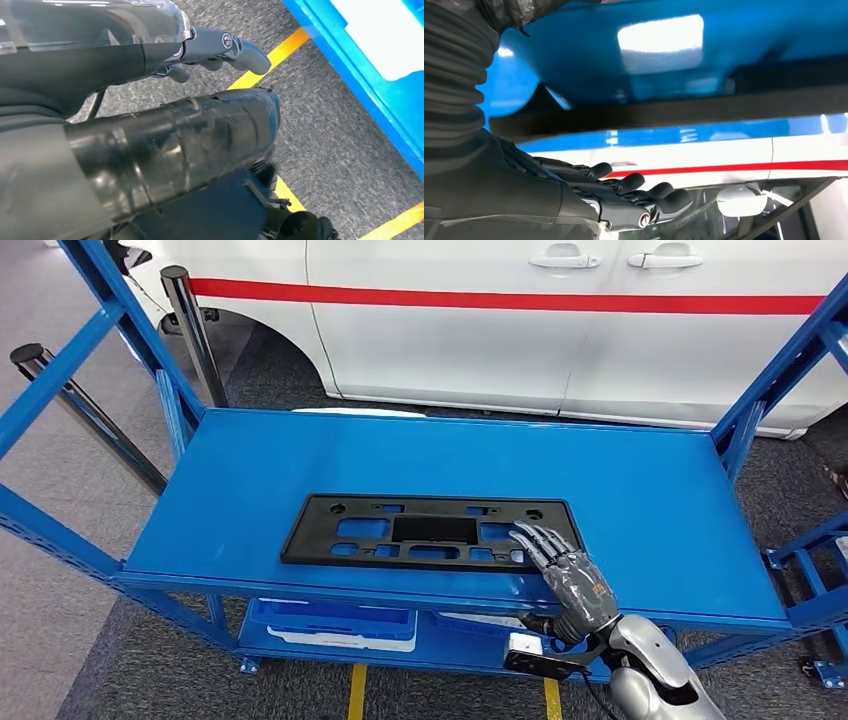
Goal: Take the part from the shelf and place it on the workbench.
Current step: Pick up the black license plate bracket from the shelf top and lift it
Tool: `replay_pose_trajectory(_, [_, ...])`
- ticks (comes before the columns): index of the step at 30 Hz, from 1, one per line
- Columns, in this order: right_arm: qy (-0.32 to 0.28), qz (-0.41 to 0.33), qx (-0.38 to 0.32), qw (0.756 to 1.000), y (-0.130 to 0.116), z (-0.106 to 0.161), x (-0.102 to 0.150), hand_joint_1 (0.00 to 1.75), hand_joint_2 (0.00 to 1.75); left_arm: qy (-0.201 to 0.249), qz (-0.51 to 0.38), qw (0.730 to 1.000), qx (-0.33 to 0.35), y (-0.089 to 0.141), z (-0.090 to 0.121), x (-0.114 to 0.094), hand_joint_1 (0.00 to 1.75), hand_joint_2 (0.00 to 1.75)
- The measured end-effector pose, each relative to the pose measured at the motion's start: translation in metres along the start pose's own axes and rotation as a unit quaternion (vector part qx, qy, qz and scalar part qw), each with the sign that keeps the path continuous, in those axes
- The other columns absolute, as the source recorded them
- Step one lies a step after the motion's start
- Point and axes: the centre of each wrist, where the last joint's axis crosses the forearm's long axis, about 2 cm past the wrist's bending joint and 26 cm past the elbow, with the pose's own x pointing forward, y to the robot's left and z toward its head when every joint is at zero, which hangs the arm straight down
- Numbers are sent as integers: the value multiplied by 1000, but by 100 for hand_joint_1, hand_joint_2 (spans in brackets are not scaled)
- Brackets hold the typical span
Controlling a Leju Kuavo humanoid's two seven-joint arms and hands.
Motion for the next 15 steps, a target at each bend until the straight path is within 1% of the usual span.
replay_pose_trajectory(6, [-17, -2, 18, 1000, -10, -11, -3, 0, 175, 0, -3, 1000, -3, 0, -1, 2, 0, 0])
replay_pose_trajectory(15, [-72, -12, 56, 996, -28, -53, 3, 0, 175, -2, -16, 1000, -13, 0, -4, 8, 0, 0])
